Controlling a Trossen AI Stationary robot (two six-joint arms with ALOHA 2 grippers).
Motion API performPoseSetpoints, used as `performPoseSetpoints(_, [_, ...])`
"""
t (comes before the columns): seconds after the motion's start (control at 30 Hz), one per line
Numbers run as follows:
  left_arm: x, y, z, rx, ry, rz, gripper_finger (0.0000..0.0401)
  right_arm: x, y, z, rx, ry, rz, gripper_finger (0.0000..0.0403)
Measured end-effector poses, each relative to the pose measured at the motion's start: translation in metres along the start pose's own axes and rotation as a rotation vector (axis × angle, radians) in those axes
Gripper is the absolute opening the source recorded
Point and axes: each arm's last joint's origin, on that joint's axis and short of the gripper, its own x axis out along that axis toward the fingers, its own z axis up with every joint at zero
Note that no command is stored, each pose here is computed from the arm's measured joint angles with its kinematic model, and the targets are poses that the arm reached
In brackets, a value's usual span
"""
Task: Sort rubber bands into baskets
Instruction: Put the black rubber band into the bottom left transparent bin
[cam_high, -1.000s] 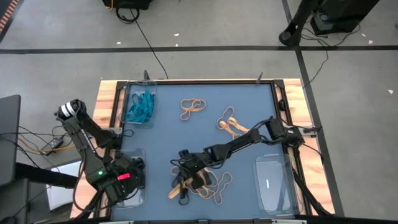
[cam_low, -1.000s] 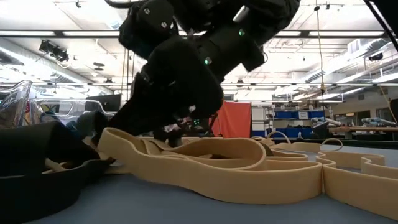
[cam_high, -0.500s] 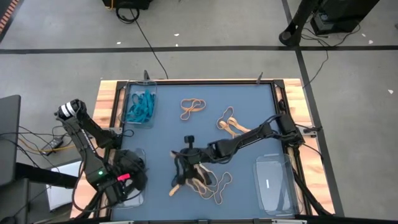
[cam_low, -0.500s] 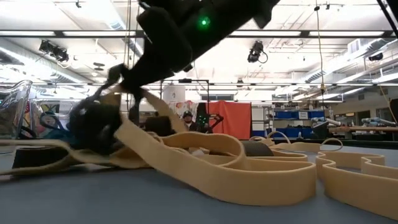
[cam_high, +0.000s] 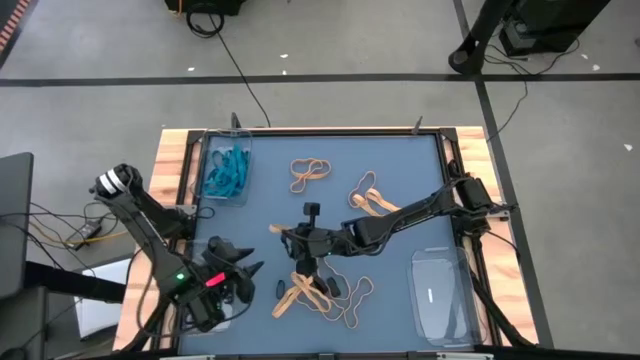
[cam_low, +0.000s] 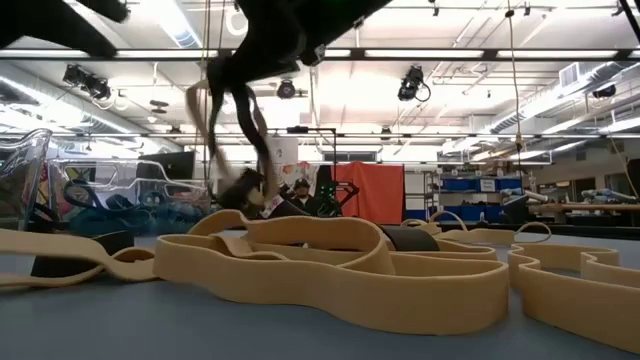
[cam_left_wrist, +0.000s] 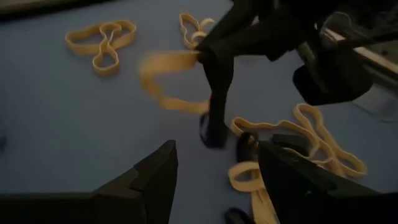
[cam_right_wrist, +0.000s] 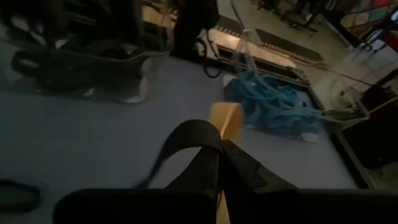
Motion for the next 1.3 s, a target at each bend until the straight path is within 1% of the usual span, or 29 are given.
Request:
performPoseSetpoints(0.1, [0.014,-0.005,-0.006,0.057,-0.017,0.036,0.0225,-0.002,-0.002,0.003,0.011,-0.010,-0.009,0.0016])
performPoseSetpoints(0.17, [0.022,-0.009,-0.010,0.084,-0.052,0.050,0.0225,-0.002,-0.003,0.004,0.025,-0.025,-0.022,0.0016])
performPoseSetpoints(0.3, [0.039,-0.015,-0.018,0.179,-0.111,0.083,0.0225,-0.003,-0.002,0.008,0.043,-0.060,-0.030,0.0018])
performPoseSetpoints(0.5, [0.057,-0.022,-0.024,0.267,-0.120,0.107,0.0225,-0.004,-0.001,0.011,0.032,-0.083,-0.032,0.0018])
performPoseSetpoints(0.67, [0.067,-0.026,-0.023,0.311,-0.127,0.116,0.0225,-0.004,-0.001,0.011,0.021,-0.085,-0.032,0.0018])
performPoseSetpoints(0.93, [0.088,-0.024,-0.021,0.309,-0.119,0.180,0.0221,-0.007,0.005,0.014,-0.001,-0.106,-0.023,0.0018])
performPoseSetpoints(1.0, [0.088,-0.023,-0.021,0.310,-0.118,0.183,0.0206,-0.008,0.005,0.014,-0.002,-0.107,-0.021,0.0018])
performPoseSetpoints(1.07, [0.088,-0.023,-0.021,0.319,-0.117,0.183,0.0177,-0.008,0.005,0.014,-0.003,-0.106,-0.021,0.0018])
performPoseSetpoints(1.13, [0.088,-0.023,-0.021,0.325,-0.117,0.182,0.0134,-0.008,0.005,0.013,-0.004,-0.104,-0.021,0.0019])
performPoseSetpoints(1.27, [0.087,-0.024,-0.023,0.324,-0.084,0.167,0.0029,-0.007,0.005,0.012,-0.012,-0.087,-0.019,0.0026])
performPoseSetpoints(1.3, [0.086,-0.025,-0.023,0.323,-0.068,0.162,0.0016,-0.007,0.006,0.011,-0.012,-0.083,-0.018,0.0027])
